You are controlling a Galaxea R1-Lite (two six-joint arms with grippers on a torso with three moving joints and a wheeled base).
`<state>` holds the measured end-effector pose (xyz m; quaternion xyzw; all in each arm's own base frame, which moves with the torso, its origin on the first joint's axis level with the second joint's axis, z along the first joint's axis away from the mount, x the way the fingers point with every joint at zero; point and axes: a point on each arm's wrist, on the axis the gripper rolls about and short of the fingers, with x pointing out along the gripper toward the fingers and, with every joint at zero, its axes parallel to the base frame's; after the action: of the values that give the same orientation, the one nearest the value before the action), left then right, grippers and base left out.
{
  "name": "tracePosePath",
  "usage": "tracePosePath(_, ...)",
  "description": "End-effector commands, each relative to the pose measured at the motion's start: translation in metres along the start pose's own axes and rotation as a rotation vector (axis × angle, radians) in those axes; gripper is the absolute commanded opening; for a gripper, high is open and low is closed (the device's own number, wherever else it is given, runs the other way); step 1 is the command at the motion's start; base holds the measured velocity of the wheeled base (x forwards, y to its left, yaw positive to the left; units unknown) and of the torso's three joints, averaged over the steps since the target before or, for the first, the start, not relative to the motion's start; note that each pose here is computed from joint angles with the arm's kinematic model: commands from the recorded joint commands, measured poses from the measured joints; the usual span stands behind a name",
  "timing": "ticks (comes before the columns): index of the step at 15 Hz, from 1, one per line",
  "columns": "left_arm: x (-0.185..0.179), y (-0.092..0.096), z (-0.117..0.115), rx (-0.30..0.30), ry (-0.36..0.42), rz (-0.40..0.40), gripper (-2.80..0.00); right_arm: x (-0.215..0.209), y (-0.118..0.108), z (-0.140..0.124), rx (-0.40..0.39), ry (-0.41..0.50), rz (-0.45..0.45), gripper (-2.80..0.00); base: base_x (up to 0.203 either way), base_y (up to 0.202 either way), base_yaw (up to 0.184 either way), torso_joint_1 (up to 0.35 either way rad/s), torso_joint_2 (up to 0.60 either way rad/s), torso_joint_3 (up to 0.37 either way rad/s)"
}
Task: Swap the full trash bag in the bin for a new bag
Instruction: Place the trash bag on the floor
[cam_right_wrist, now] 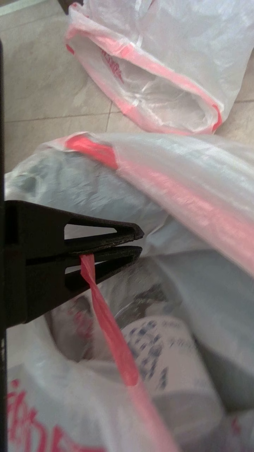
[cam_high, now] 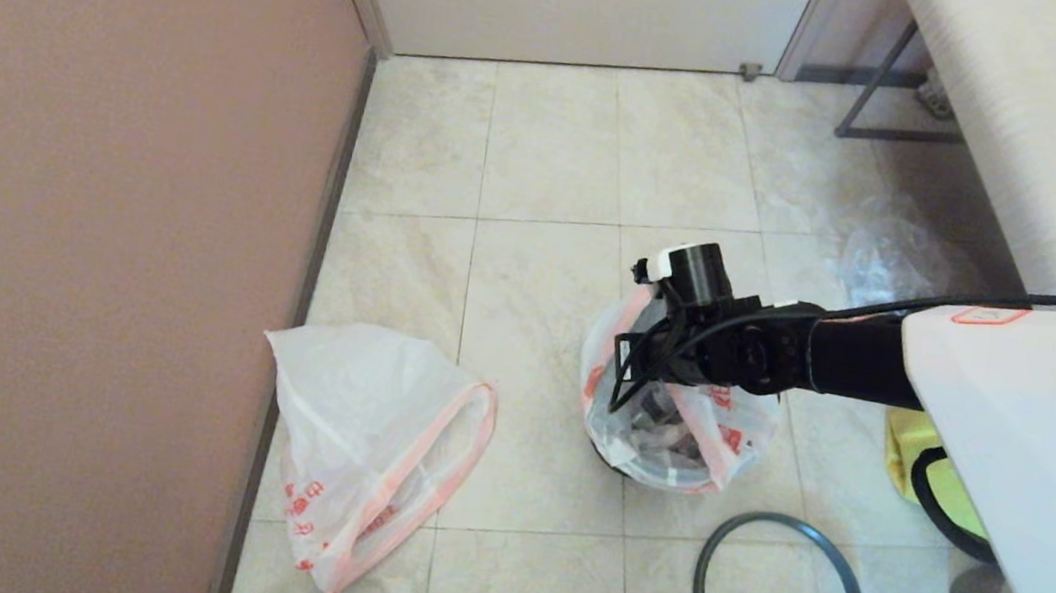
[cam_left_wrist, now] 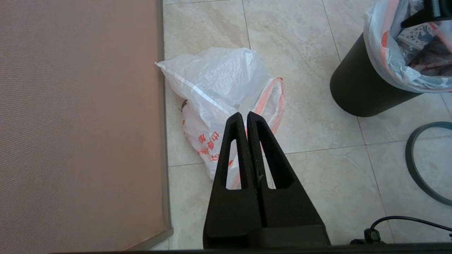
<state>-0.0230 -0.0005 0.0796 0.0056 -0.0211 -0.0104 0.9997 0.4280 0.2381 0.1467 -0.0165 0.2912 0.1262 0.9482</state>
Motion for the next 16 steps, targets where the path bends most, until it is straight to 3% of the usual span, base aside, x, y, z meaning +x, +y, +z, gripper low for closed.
tracePosePath(1,0.001,0.0,-0.004,0.0,0.013,-0.001,-2.8,0.012,0.005,-0.007,-0.01,0.011,0.011,-2.8,0.0,0.0,0.0,0.0,0.0,0.0)
tracePosePath(7,0.001,0.0,-0.004,0.0,0.013,-0.001,-2.8,-0.009,0.029,0.002,-0.052,-0.018,0.139,-2.8,0.0,0.0,0.0,0.0,0.0,0.0)
tracePosePath(16,0.001,0.0,-0.004,0.0,0.013,-0.001,-2.8,-0.093,0.035,0.034,-0.052,-0.108,0.201,-2.8,0.0,0.0,0.0,0.0,0.0,0.0)
